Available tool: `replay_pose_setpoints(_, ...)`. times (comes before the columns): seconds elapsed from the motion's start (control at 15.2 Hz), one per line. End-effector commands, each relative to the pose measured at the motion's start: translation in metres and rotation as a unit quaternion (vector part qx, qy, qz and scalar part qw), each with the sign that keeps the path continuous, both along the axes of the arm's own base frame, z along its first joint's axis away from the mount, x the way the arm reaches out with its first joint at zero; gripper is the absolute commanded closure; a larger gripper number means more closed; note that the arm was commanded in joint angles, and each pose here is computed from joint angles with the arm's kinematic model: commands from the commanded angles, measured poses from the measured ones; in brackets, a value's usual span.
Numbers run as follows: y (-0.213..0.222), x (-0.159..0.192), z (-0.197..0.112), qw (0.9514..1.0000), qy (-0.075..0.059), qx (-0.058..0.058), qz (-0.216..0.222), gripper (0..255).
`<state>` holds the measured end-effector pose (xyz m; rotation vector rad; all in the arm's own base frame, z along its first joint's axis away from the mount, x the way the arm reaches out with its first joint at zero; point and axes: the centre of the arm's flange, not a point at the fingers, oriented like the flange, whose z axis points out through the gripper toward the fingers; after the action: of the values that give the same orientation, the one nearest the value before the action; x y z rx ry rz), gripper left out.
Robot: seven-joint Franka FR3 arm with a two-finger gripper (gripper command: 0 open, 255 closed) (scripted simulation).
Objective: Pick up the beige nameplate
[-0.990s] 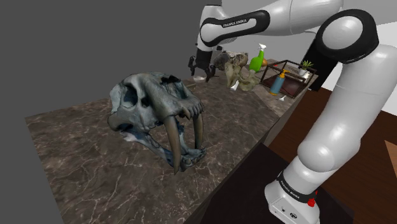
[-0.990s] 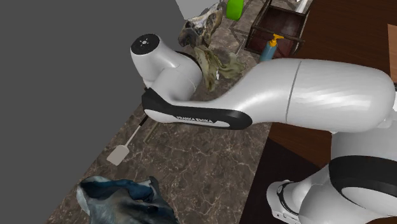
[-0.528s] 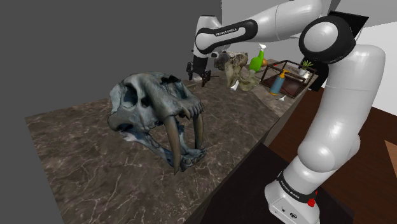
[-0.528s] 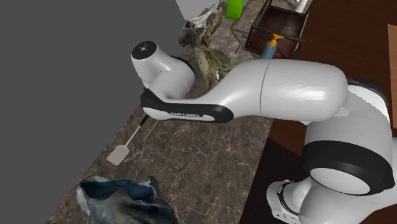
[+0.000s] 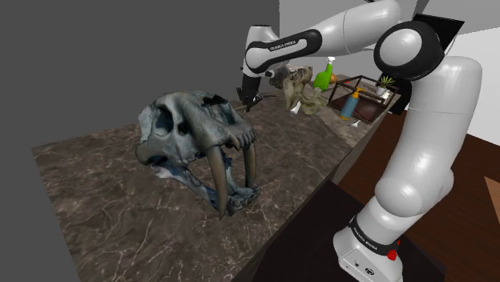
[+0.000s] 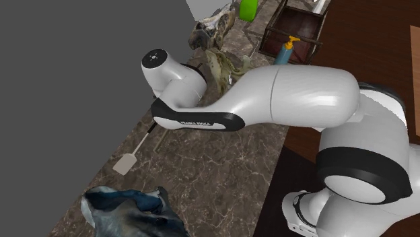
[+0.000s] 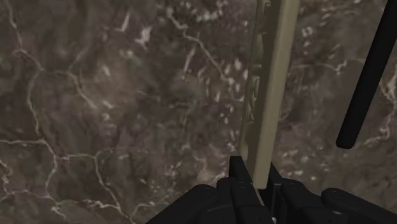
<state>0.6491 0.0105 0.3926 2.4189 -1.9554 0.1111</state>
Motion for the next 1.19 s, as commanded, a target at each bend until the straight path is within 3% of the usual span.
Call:
replay_pose_setpoints(0.0,0.000,0.000,0.000,1.0000,0.000,0.000,0.000,255)
replay_pose_setpoints(0.33,0.000,0.000,-0.001,1.0000,0.000,0.000,0.000,255)
replay_pose_setpoints(1.12,0.000,0.000,0.062,1.0000,0.000,0.000,0.000,255)
